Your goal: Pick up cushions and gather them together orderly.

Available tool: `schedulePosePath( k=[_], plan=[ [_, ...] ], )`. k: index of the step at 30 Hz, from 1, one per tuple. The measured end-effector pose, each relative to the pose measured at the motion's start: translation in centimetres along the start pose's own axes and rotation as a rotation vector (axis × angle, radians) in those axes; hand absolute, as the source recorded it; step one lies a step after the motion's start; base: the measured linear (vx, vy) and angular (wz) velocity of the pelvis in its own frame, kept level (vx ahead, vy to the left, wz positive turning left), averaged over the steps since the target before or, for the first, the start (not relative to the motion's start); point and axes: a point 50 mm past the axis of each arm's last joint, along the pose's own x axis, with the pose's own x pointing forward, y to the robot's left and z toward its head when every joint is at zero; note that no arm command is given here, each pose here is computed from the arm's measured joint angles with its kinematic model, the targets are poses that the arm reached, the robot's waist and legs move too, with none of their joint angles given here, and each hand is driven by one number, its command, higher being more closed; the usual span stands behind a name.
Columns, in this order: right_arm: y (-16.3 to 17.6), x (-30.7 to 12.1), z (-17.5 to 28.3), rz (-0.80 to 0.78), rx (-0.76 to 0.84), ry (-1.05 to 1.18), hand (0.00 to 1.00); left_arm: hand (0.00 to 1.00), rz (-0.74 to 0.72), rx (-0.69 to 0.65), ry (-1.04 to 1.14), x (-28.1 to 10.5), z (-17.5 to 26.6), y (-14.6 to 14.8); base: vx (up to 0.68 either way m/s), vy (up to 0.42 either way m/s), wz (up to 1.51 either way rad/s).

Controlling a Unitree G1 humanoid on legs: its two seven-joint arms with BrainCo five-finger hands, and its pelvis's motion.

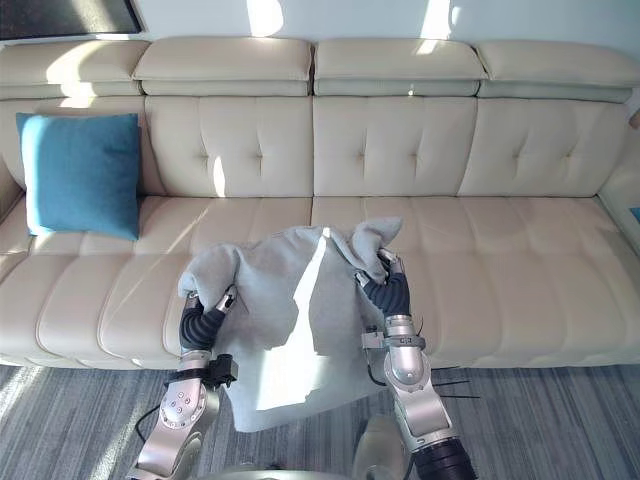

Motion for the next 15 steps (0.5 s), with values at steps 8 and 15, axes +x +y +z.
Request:
schedulePosePath(
  k=[8, 15],
  plan=[
    [-3.2, -0.4, -0.5, -0.075, -0.070, 0.031, 1.00, 1.00, -0.119, -0.031, 0.035, 1.0, -1.0, -2.9, 0.43, -0.194, 0.38],
    [-4.5, -0.2, 1.1, -0.124, -0.059, -0.042, 1.00, 1.00, -0.177, -0.050, 0.027, 0.9, -0.8, -3.9, 0.21, 0.057, -0.34]
  ],
)
